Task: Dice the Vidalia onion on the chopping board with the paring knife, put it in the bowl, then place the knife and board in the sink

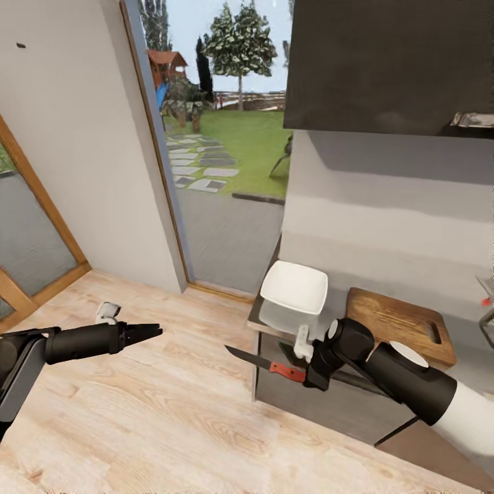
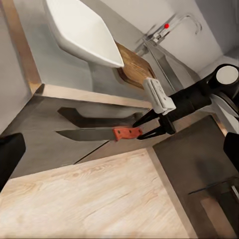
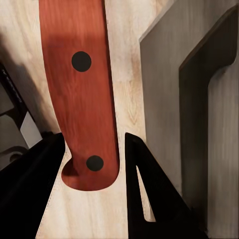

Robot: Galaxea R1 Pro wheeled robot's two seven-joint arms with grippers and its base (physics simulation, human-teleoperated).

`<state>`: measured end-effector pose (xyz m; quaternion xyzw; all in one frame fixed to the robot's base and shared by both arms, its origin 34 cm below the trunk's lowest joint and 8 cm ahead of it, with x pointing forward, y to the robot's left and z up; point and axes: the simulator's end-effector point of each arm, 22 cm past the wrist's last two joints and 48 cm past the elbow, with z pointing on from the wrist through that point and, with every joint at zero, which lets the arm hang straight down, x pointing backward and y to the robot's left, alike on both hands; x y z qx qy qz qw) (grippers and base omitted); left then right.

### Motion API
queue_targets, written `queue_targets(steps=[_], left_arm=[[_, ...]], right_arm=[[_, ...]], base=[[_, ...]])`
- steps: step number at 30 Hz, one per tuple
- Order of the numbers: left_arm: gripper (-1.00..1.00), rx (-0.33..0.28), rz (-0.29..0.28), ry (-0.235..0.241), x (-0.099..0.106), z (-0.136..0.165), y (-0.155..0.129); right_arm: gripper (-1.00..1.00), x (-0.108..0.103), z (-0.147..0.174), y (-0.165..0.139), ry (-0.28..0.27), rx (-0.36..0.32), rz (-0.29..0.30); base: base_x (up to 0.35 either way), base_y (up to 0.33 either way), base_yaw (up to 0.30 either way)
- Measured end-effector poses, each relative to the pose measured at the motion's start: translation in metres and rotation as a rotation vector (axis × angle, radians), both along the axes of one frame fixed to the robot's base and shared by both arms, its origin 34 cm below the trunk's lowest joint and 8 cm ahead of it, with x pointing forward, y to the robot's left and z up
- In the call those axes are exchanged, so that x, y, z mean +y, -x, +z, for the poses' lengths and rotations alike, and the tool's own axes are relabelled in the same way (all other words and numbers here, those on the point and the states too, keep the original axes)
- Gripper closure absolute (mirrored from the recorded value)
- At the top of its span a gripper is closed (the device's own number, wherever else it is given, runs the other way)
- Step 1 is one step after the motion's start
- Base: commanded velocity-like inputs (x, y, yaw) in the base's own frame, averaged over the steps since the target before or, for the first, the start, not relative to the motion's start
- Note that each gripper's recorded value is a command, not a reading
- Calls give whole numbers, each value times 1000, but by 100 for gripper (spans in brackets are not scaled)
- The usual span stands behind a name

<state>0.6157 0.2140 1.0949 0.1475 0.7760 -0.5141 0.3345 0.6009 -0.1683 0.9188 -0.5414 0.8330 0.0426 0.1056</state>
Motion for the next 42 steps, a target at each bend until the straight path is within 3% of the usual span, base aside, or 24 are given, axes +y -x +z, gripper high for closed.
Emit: queue_targets(steps=[10, 12, 15, 17, 19, 20, 21, 24, 26, 31, 36, 42], left_arm=[[-100, -16, 1, -4, 1, 8, 2], [-100, -19, 1, -5, 2, 10, 2], [-100, -25, 1, -6, 2, 12, 3], [-100, -28, 1, -6, 2, 14, 3], [-100, -31, 1, -6, 2, 15, 3], [-100, -32, 2, -6, 2, 16, 4], [-100, -34, 2, -6, 2, 17, 4], [-100, -38, 2, -7, 3, 19, 4], [-100, -41, 2, -7, 3, 21, 5], [-100, -48, 2, -9, 3, 24, 5], [-100, -51, 2, -9, 4, 25, 6], [-100, -51, 2, -9, 4, 26, 6]], right_arm=[[100, 4, 14, -2, -19, -20, 1], [100, 6, 23, -6, -39, -37, -6], [100, 12, 50, -16, -117, -59, -33], [100, 18, 70, -18, -204, -40, -58], [100, 24, 107, -23, -368, 2, -106], [100, 24, 119, -25, -416, 11, -122], [100, 20, 140, -29, -498, 22, -148], [100, 1, 190, -38, -671, 32, -202], [100, -9, 213, -39, -752, 37, -224], [100, -39, 240, -37, -891, 64, -294], [100, -100, 238, -51, -1029, 79, -483], [100, -151, 223, -49, -1178, 108, -630]], base=[[-52, 23, 0], [-4, 2, 0], [-2, 1, 0], [0, 0, 0], [0, 0, 0], [0, 0, 0], [0, 0, 0], [0, 0, 0], [0, 0, 0], [0, 0, 0], [0, 0, 0], [0, 0, 0]])
